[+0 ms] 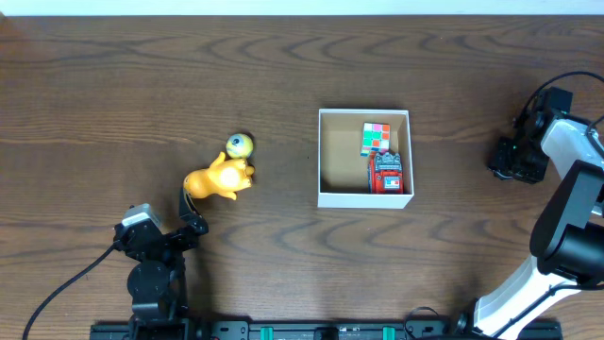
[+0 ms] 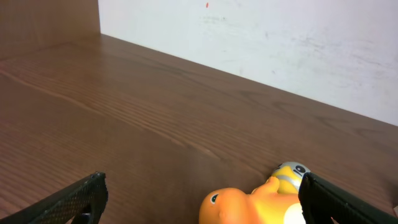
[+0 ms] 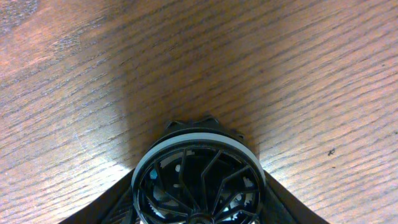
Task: Pack container
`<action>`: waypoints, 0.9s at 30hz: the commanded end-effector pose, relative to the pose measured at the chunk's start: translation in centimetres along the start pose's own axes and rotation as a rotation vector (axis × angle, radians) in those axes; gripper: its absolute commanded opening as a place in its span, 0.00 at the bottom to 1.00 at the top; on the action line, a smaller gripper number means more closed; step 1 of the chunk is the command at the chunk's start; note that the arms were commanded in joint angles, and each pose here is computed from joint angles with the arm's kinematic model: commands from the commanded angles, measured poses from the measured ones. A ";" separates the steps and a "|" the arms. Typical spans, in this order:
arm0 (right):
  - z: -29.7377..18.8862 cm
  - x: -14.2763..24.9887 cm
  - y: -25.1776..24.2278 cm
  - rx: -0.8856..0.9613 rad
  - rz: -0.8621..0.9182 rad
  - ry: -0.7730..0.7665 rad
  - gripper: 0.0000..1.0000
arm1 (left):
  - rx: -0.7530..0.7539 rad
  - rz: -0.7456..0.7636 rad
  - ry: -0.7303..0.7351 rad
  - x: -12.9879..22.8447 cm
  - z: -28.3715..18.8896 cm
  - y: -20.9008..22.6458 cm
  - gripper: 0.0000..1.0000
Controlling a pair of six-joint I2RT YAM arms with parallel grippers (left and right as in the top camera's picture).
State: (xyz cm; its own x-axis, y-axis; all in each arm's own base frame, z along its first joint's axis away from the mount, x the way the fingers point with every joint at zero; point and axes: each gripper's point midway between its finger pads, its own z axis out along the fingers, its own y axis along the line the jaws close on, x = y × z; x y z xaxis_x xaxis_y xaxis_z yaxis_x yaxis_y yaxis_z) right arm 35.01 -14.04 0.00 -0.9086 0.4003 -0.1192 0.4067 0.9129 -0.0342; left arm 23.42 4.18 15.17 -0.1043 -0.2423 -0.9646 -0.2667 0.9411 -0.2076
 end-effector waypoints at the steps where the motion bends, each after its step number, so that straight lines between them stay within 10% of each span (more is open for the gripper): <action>1: -0.1 -0.1 -0.2 -0.008 0.013 -0.005 0.48 | -0.018 0.023 0.026 1.3 0.3 0.5 0.98; 27: -15.2 -6.1 17.9 -0.190 -0.368 -0.307 0.42 | -0.018 0.023 0.026 1.3 0.3 0.5 0.98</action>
State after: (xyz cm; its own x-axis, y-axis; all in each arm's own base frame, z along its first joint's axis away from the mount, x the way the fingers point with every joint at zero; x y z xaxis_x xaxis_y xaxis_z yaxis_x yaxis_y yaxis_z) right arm 45.20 -2.35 11.37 -0.9355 0.1080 -0.3366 0.1006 0.9941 0.0393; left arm 23.42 4.18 15.18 -0.1040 -0.2423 -0.9646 -0.2666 0.9412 -0.2077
